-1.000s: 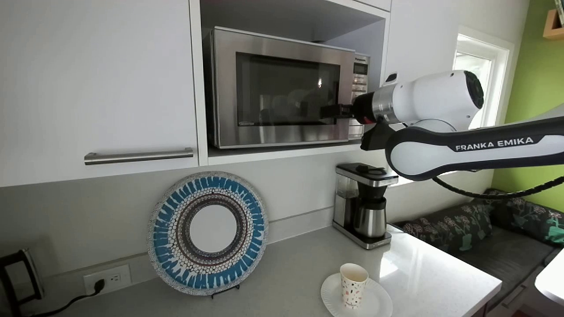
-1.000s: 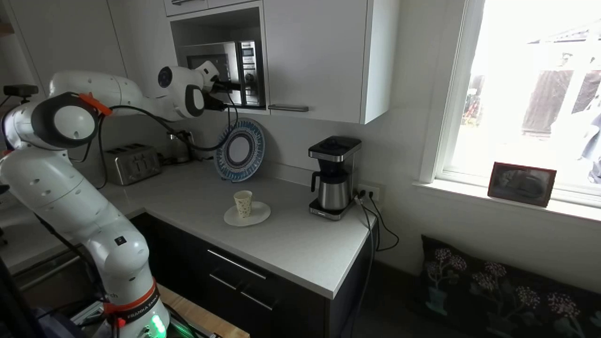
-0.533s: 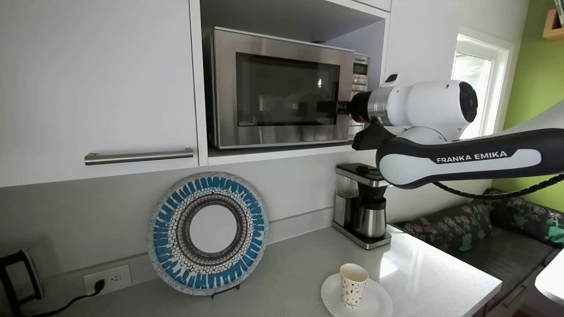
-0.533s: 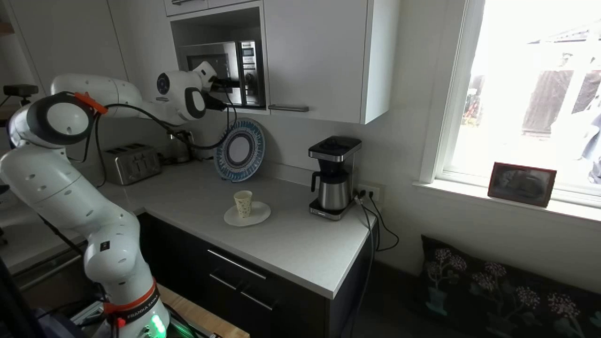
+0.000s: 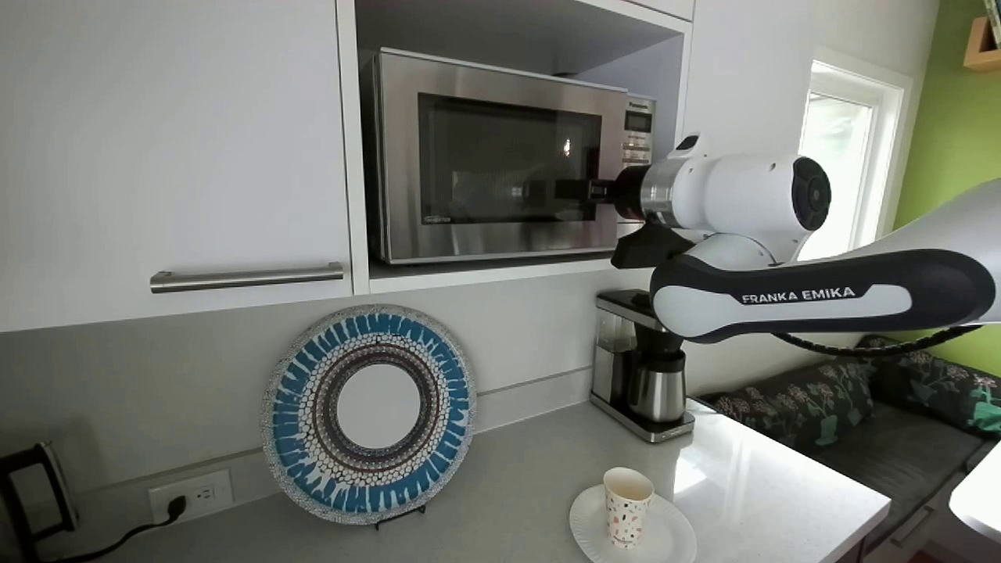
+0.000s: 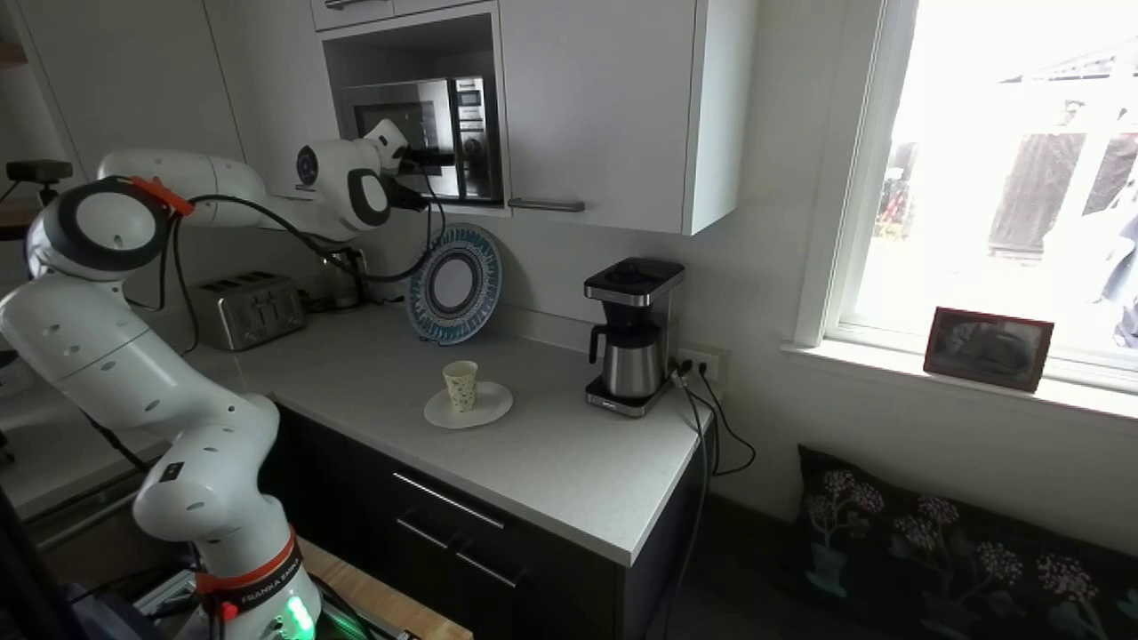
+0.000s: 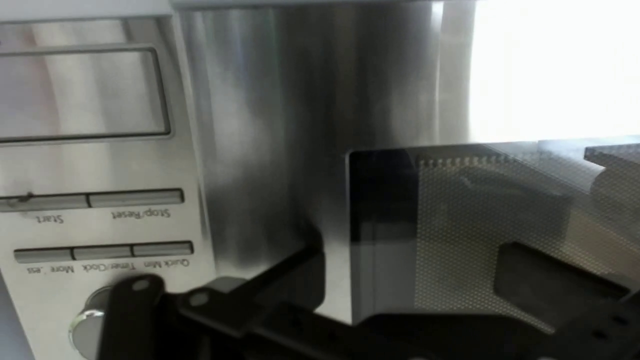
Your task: Close the microwave door and press a middle bottom button on it
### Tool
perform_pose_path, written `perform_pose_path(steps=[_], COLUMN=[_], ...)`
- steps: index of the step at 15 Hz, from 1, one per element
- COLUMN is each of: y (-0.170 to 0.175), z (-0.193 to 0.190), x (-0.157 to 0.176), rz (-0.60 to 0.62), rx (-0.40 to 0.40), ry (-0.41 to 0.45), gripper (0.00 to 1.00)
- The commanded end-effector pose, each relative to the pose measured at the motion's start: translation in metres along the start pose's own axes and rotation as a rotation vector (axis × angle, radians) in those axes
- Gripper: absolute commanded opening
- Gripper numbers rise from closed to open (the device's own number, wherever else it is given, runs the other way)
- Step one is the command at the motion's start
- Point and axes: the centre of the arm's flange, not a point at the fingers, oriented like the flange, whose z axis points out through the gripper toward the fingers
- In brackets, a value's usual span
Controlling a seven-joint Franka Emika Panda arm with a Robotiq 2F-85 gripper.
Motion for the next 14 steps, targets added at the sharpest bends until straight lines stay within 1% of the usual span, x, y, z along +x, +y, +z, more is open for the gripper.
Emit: perform_pose_path(steps=[1,2,4,6,8,11,12,13,14], y=[-0.007,-0.007,-0.009,-0.009,-0.008,-0.004,-0.003,-0.001,0.000], z=[0.037,0.038,0.041,0.041,0.028,0.010,0.005,0.000,-0.002], x=[0.010,0.010,0.010,0.009,0.011,0.014,0.017,0.021,0.023], rz=[0.023,0.019,0.015,0.018,0.012,0.010,0.008,0.014,0.014], rx=[0.003,0.001,0.005,-0.003,-0.036,-0.083,-0.083,-0.100,-0.117], ry=[0.021,0.022,0.022,0.015,-0.016,-0.117,-0.147,-0.203,-0.240], gripper=[0.88,0.95,0.98,1.00,1.00,1.00,1.00,1.00,1.00])
